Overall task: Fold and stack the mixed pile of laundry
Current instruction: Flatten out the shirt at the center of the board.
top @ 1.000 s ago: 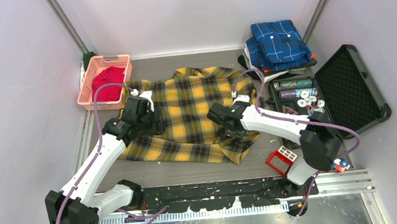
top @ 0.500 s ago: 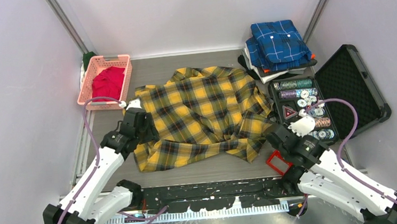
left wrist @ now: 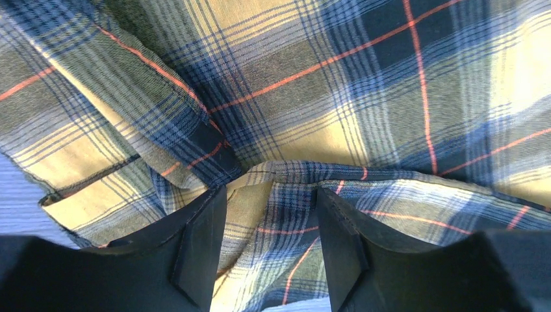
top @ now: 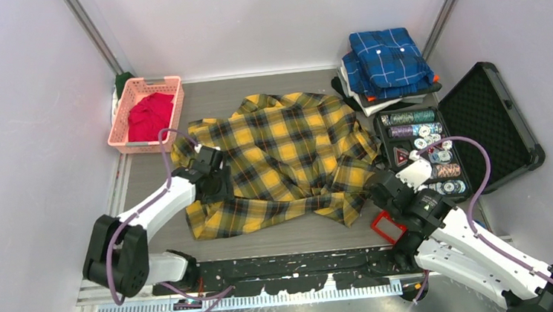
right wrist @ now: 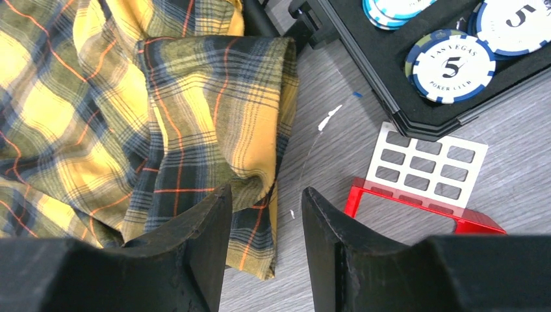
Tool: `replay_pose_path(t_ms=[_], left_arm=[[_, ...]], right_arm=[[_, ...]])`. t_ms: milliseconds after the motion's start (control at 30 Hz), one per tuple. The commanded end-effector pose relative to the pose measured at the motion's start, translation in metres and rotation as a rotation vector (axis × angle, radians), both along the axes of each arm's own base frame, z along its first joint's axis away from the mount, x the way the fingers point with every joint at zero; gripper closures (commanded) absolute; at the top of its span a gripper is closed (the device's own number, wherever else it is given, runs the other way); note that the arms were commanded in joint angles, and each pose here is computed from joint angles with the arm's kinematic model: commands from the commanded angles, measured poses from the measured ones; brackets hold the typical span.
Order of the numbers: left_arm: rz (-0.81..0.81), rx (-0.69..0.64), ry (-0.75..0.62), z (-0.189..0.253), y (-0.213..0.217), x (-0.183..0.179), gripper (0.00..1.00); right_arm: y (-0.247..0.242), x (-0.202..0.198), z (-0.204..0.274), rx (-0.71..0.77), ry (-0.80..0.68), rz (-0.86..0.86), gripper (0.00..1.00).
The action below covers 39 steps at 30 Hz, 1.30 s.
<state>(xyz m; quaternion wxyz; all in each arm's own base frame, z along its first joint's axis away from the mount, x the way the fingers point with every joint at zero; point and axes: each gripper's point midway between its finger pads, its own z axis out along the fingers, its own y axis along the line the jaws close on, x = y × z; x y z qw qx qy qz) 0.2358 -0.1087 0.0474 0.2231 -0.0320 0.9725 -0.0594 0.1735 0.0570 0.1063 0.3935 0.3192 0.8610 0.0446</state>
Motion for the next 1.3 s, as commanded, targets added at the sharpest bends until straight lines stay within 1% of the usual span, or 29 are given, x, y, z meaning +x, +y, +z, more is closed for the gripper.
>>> replay_pose_path(t_ms=[0,67,100,133,200,233,300,433,500,667,767,833,900,1033,1133,1200,1267], left_arm=[[-0.042,-0.001,-0.021,-0.003,-0.010,0.017,0.45],[-0.043,0.001,-0.011,-0.008,-0.012,0.018,0.48],[-0.044,0.001,-0.009,-0.010,-0.013,0.018,0.56],[-0.046,0.002,-0.007,-0.010,-0.014,0.018,0.69],[-0.042,0.001,-0.021,-0.004,-0.017,0.018,0.87],[-0.037,0.011,-0.030,0.001,-0.016,0.018,0.94],[-0.032,0.039,-0.037,0.011,-0.014,0.012,0.99],[-0.016,0.080,-0.051,0.030,-0.008,-0.004,0.99],[-0.008,0.071,-0.064,0.039,-0.005,-0.012,0.98],[0.077,0.025,-0.057,0.054,0.005,-0.039,1.00],[0.096,-0.022,-0.042,0.064,-0.001,-0.060,1.00],[0.094,-0.054,0.016,0.069,-0.007,-0.079,1.00],[0.086,-0.038,0.073,0.073,-0.003,-0.096,1.00],[0.073,0.000,0.164,0.076,0.015,-0.132,1.00],[0.025,-0.039,0.203,0.078,0.017,-0.153,1.00],[-0.008,-0.043,0.235,0.079,0.021,-0.165,1.00],[-0.032,-0.012,0.275,0.077,0.027,-0.175,1.00]], right_arm=[[0.006,0.012,0.022,0.020,-0.068,0.012,0.51],[0.007,0.011,0.022,0.023,-0.067,0.017,0.51],[0.006,0.011,0.022,0.022,-0.065,0.020,0.52],[0.007,0.010,0.022,0.023,-0.065,0.023,0.52],[0.006,0.010,0.024,0.019,-0.066,0.026,0.52],[0.005,0.009,0.025,0.017,-0.069,0.025,0.52],[0.004,0.010,0.032,0.023,-0.084,0.027,0.52],[0.009,0.012,0.052,0.047,-0.116,0.052,0.51],[0.011,0.015,0.062,0.051,-0.133,0.064,0.51],[0.016,0.024,0.082,0.050,-0.179,0.078,0.50],[0.025,0.034,0.093,0.055,-0.210,0.102,0.50],[0.037,0.043,0.095,0.058,-0.210,0.132,0.49],[0.055,0.052,0.096,0.062,-0.195,0.186,0.49],[0.099,0.067,0.083,0.076,-0.089,0.318,0.50],[0.130,0.069,0.056,0.091,0.034,0.418,0.52],[0.157,0.064,0.037,0.148,0.119,0.513,0.54],[0.178,0.056,0.017,0.195,0.204,0.589,0.56]])
